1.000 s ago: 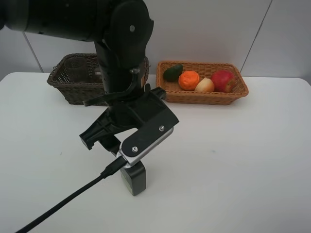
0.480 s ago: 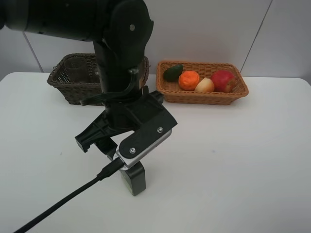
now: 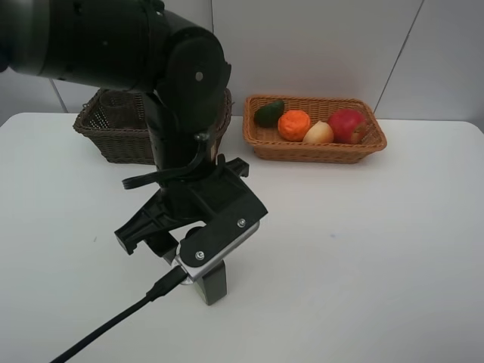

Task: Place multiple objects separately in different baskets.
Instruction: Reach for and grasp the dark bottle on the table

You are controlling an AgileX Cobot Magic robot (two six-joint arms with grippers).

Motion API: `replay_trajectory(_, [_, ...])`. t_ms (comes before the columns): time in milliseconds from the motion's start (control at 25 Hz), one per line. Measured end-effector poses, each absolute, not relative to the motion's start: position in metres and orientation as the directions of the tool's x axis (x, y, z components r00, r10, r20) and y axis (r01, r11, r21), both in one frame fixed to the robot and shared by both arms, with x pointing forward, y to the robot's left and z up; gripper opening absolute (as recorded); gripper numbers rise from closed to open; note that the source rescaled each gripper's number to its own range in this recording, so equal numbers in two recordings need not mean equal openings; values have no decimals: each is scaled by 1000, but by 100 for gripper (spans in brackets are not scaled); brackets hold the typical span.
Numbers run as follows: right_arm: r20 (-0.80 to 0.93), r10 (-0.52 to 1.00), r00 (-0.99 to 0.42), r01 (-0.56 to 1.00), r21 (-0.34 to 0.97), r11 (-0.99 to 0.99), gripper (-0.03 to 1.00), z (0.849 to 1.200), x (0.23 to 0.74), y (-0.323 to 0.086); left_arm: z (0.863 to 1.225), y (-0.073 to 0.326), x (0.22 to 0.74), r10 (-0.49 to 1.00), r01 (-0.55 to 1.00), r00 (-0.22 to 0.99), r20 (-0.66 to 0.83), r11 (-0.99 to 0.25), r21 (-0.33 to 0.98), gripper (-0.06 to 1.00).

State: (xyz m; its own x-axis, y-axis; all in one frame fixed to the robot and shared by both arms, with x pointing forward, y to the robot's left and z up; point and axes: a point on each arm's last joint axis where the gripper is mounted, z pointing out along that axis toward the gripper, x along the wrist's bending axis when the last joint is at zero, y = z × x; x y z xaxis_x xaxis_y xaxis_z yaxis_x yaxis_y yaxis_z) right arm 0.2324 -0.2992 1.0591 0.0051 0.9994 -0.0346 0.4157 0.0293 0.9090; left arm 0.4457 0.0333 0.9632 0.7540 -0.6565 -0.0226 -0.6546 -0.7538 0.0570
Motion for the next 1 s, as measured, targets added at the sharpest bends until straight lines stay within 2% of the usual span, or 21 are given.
replay_trajectory(640, [-35,999,5,416,909,29,100,1059,232,-299,929,27,442,-656,-652,754,-46,-754,80,94])
replay_trajectory(1000, [-35,999,5,416,909,29,100,1059,232,-299,922,28,442,-656,-651,753,-55,-755,82,94])
